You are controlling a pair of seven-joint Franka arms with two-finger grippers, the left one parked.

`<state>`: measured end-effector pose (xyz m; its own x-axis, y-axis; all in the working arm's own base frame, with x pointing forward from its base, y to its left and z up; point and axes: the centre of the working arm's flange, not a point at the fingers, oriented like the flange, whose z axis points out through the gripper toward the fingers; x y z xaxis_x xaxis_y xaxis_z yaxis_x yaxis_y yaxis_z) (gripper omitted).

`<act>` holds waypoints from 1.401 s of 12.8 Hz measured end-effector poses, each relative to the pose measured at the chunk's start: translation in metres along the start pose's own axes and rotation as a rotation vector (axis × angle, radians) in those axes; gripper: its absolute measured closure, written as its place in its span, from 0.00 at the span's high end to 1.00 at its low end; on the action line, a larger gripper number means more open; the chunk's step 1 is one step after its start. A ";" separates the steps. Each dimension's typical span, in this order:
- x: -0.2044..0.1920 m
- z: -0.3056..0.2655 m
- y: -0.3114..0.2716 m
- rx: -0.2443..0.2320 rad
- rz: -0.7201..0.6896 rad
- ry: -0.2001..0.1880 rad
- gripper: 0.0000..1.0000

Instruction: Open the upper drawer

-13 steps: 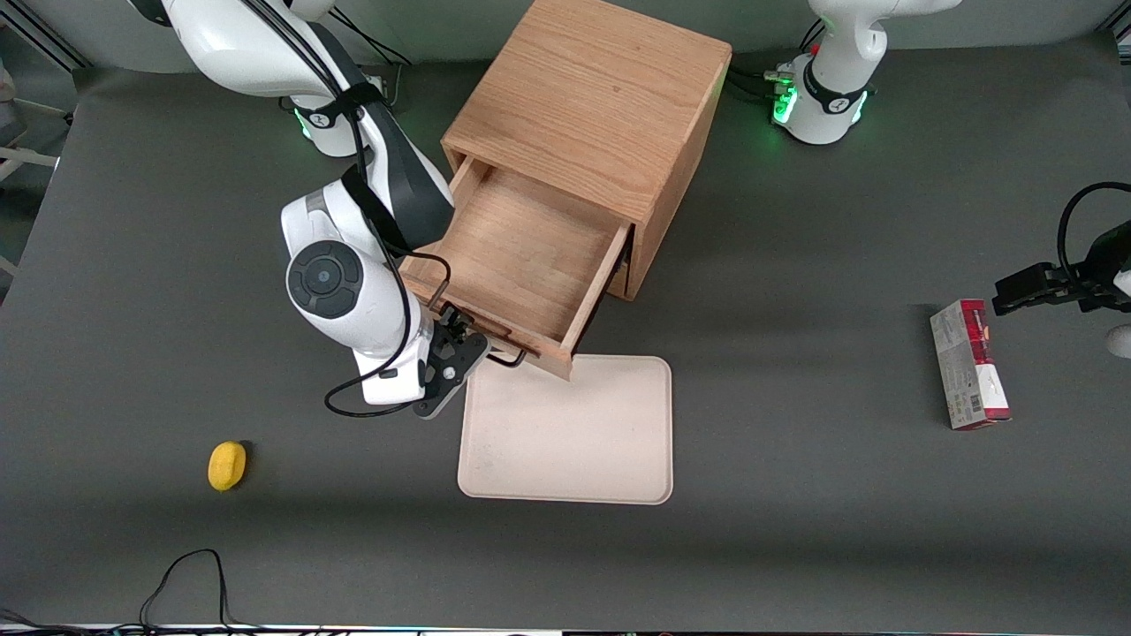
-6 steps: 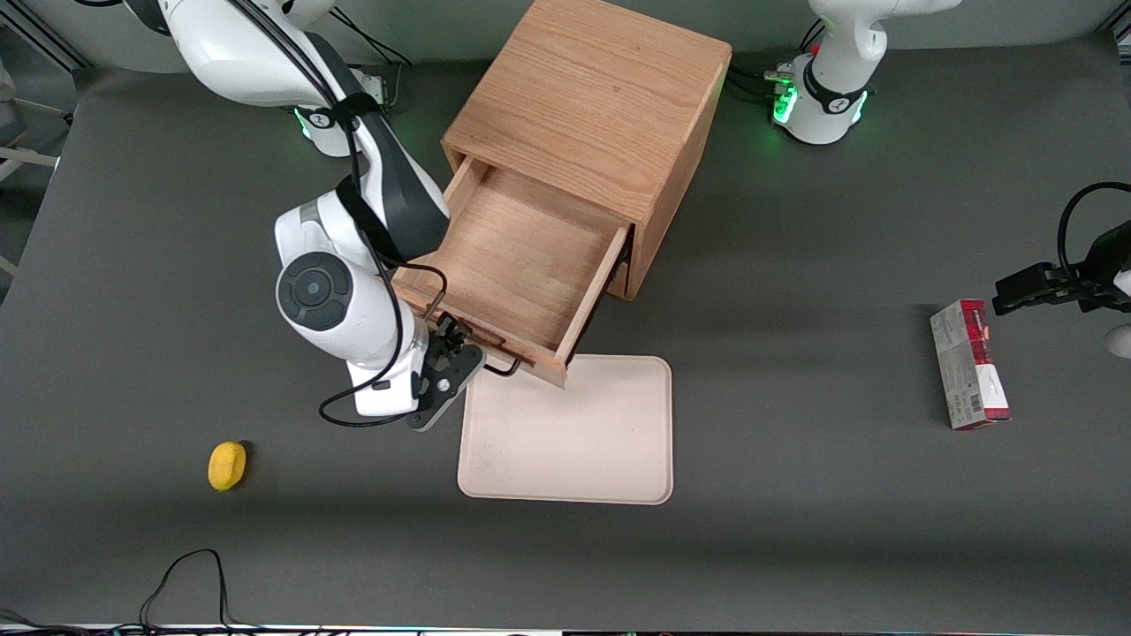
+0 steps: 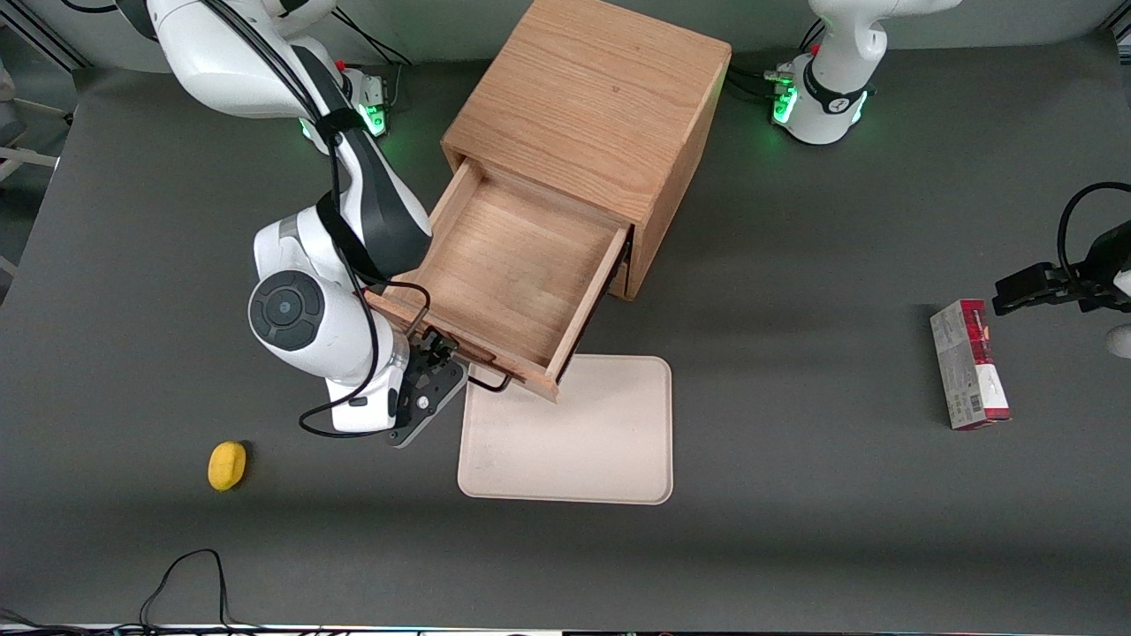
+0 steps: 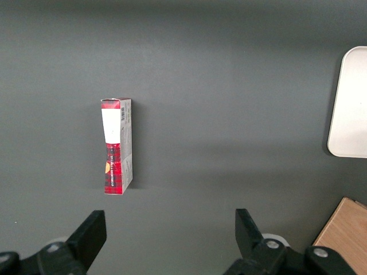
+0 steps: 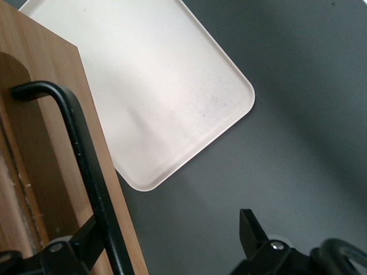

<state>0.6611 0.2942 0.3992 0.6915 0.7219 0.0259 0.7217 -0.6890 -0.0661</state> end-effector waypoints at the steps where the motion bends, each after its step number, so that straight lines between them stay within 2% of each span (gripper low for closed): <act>1: 0.000 0.001 0.001 0.001 0.001 -0.002 1.00; 8: 0.002 -0.006 0.002 0.011 0.002 -0.001 1.00; 12: 0.006 -0.056 0.003 -0.005 -0.005 0.038 1.00; 18: -0.024 -0.144 -0.002 -0.009 0.013 0.040 1.00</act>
<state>0.6479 0.2689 0.5427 0.7016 0.7096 0.0649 0.7126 -0.6992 -0.0580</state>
